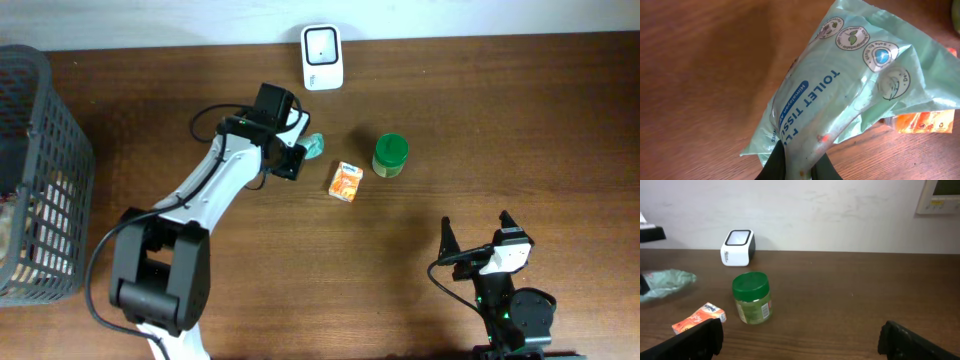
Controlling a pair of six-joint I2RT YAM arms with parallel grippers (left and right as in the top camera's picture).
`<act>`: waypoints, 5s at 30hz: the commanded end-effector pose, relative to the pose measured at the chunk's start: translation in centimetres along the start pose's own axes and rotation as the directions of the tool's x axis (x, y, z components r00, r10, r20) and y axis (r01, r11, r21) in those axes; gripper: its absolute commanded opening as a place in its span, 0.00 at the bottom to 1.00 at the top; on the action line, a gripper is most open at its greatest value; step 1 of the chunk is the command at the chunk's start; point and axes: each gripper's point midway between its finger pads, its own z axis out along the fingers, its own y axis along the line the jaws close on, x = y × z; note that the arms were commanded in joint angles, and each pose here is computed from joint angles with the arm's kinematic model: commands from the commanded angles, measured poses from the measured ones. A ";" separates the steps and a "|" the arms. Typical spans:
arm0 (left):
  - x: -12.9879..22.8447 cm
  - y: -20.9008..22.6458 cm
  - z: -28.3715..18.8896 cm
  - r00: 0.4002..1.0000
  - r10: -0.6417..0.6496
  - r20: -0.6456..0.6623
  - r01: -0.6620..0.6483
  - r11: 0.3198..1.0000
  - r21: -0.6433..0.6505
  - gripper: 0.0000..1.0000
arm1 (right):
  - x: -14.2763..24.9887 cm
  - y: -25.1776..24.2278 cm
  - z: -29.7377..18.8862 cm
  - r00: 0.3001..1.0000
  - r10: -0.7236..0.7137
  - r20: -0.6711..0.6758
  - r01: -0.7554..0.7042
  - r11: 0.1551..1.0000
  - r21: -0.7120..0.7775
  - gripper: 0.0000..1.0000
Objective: Scan the item barcode
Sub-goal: 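Carry the mint tissue pack next to the orange pack and release it, then reach the left gripper into the basket and grasp the rice bag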
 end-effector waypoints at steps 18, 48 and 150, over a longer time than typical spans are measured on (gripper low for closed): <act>-4.6 -4.1 -2.8 0.991 0.034 0.133 -0.051 0.990 0.131 0.99 | 0.2 0.0 0.0 1.000 0.004 -0.002 -0.004 1.000 -0.001 0.98; 11.4 34.4 -45.5 0.231 -0.568 0.790 0.964 0.245 -0.105 0.99 | 0.2 0.0 0.0 1.000 0.004 -0.002 -0.004 1.000 -0.001 0.98; 30.9 43.4 -21.3 0.654 -0.719 0.235 0.605 0.310 -0.734 0.00 | 0.2 0.0 0.0 1.000 0.004 -0.002 -0.004 1.000 -0.001 0.98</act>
